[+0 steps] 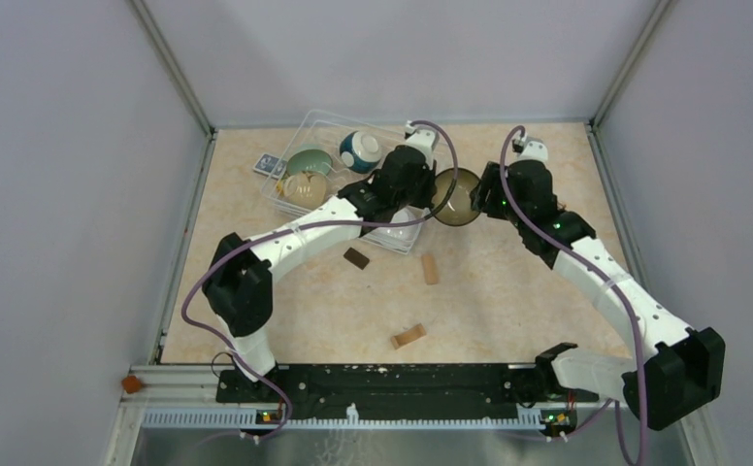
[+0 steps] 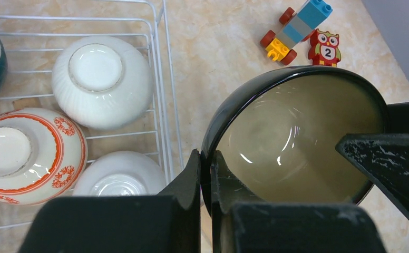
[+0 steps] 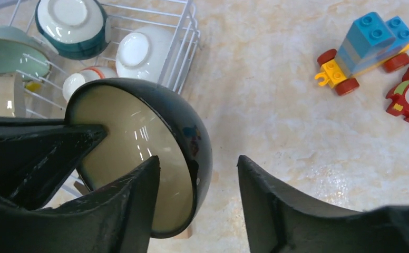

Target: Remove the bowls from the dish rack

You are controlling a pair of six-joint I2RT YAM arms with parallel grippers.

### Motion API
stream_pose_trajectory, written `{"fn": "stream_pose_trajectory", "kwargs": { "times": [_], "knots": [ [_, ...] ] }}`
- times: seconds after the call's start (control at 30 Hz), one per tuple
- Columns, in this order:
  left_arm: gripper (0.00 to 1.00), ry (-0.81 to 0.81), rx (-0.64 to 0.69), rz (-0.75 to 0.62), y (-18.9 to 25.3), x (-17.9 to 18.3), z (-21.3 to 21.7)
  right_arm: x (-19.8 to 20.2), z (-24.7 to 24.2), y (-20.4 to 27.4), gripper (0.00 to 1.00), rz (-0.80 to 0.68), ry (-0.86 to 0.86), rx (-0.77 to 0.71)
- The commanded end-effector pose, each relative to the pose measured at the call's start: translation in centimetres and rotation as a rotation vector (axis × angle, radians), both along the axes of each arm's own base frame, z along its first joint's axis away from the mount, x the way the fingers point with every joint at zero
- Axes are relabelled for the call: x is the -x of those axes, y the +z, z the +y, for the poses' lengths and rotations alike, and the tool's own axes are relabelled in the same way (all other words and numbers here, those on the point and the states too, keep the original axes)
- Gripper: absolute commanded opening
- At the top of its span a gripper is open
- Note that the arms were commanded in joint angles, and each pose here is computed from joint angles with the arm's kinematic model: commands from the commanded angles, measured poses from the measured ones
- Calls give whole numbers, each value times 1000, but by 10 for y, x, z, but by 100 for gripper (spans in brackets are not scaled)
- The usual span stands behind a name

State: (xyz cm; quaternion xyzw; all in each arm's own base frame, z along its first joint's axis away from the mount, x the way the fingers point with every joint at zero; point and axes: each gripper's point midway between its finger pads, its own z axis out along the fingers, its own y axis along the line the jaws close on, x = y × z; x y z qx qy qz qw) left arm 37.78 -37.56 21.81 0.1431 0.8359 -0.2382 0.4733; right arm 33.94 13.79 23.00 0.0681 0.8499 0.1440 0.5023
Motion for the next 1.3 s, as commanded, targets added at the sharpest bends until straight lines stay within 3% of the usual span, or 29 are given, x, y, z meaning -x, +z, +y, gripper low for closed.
{"fn": "stream_pose_trajectory", "kwargs": {
  "times": [0.0, 0.2, 0.37, 0.57, 0.63, 0.73, 0.77, 0.83, 0.87, 0.97, 1.27],
  "knots": [
    [0, 6, 171, -171, 80, -11, -14, -7, -8, 13, 51, -37, -76, -1],
    [5, -60, 192, -163, 81, -4, -26, -7, -11, 2, 28, -20, -88, 16],
    [8, -102, 218, -153, 85, 2, -33, -7, -12, -6, 24, -8, -92, 32],
    [19, -144, 257, -159, 90, 9, -38, -9, -14, -17, 0, 20, -106, 50],
    [23, -183, 269, -155, 92, 15, -42, -10, -15, -20, 0, 28, -113, 63],
    [39, -217, 263, -152, 92, 19, -43, -14, -21, -24, 0, 50, -134, 80],
    [47, -231, 259, -147, 91, 20, -42, -16, -23, -25, 0, 56, -141, 79],
    [75, -257, 266, -137, 93, 22, -40, -20, -27, -26, 0, 66, -151, 69],
    [82, -257, 257, -109, 88, 22, -35, -22, -30, -26, 0, 70, -160, 61],
    [90, -254, 265, -85, 93, 22, -23, -31, -41, -28, 0, 89, -190, 17],
    [99, -193, 235, -68, 85, 19, 29, -62, -73, -52, 0, 195, -375, 5]
  ]
}}
